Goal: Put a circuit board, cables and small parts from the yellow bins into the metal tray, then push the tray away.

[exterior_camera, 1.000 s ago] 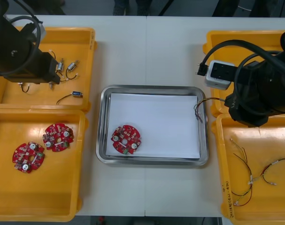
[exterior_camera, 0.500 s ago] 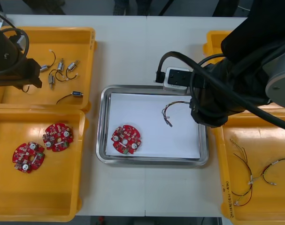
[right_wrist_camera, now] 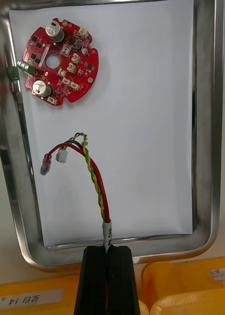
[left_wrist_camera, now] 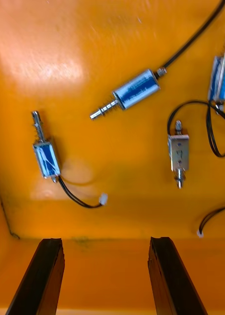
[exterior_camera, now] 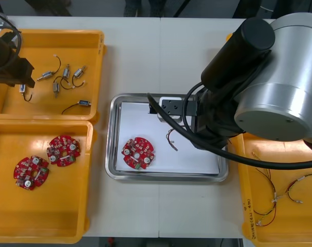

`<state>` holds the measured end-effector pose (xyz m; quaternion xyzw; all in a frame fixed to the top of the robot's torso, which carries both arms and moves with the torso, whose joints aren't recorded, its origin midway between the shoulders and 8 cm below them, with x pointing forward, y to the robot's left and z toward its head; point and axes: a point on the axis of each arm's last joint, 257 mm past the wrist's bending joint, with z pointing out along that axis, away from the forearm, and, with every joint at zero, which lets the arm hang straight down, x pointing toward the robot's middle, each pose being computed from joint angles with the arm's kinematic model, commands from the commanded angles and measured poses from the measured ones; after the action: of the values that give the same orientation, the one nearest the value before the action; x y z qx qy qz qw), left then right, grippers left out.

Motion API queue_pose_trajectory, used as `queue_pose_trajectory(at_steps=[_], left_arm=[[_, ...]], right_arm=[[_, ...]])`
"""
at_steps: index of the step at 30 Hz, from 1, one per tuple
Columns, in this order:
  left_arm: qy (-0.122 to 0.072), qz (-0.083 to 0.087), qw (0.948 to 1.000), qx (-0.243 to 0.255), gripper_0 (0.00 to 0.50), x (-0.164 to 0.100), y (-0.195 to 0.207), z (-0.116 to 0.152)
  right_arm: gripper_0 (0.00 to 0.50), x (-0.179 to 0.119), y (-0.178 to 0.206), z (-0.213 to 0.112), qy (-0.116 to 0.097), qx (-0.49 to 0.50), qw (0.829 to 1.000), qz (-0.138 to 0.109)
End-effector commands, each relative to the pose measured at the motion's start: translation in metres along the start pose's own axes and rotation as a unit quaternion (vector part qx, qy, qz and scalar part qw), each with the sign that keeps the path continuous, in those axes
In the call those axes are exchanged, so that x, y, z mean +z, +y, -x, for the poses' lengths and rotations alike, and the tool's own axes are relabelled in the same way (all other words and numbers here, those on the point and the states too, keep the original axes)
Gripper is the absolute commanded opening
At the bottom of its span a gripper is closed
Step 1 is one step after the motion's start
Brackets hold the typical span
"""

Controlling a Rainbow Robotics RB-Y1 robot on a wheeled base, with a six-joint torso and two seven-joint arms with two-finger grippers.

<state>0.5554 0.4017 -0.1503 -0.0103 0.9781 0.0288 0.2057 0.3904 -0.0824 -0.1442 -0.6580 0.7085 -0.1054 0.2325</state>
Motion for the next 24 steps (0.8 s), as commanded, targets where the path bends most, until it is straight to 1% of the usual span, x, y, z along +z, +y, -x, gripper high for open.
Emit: queue_pose_trajectory(at_steps=[1,3,5,8,11,13,15,16,18,24], left_arm=[[-0.056,0.0,0.9984,0.01,0.5,-0.022,0.009,0.043],[-0.062,-0.001,0.9981,0.007,0.5,-0.018,0.009,0.048],[-0.065,-0.002,0.9979,0.004,0.5,-0.015,0.008,0.051],[-0.069,-0.005,0.9976,-0.002,0.5,-0.007,0.008,0.056],[-0.077,-0.006,0.997,-0.007,0.5,0.004,0.008,0.061],[-0.079,-0.003,0.9969,-0.005,0.5,0.009,0.009,0.061],[-0.081,0.004,0.9967,0.002,0.5,0.014,0.01,0.062],[-0.08,0.008,0.9968,0.004,0.5,0.016,0.01,0.061],[-0.078,0.01,0.9969,0.004,0.5,0.021,0.012,0.059],[-0.084,0.011,0.9964,-0.001,0.5,0.037,0.016,0.058]], right_arm=[[0.0,0.002,-0.001,0.01,0.01,-0.043,0.999,-0.02],[0.0,0.007,0.001,0.006,0.017,-0.044,0.999,-0.019],[0.0,0.012,0.004,0.002,0.022,-0.042,0.999,-0.013],[0.0,0.019,0.008,-0.005,0.031,-0.037,0.999,-0.002],[0.0,0.028,0.012,-0.013,0.041,-0.03,0.999,0.014],[0.0,0.031,0.014,-0.015,0.044,-0.03,0.998,0.019],[0.0,0.037,0.014,-0.012,0.039,-0.027,0.999,0.027],[0.0,0.038,0.014,-0.012,0.04,-0.026,0.998,0.028],[0.0,0.043,0.012,-0.011,0.039,-0.023,0.999,0.031],[0.0,0.058,0.013,-0.008,0.03,-0.018,0.999,0.033]])
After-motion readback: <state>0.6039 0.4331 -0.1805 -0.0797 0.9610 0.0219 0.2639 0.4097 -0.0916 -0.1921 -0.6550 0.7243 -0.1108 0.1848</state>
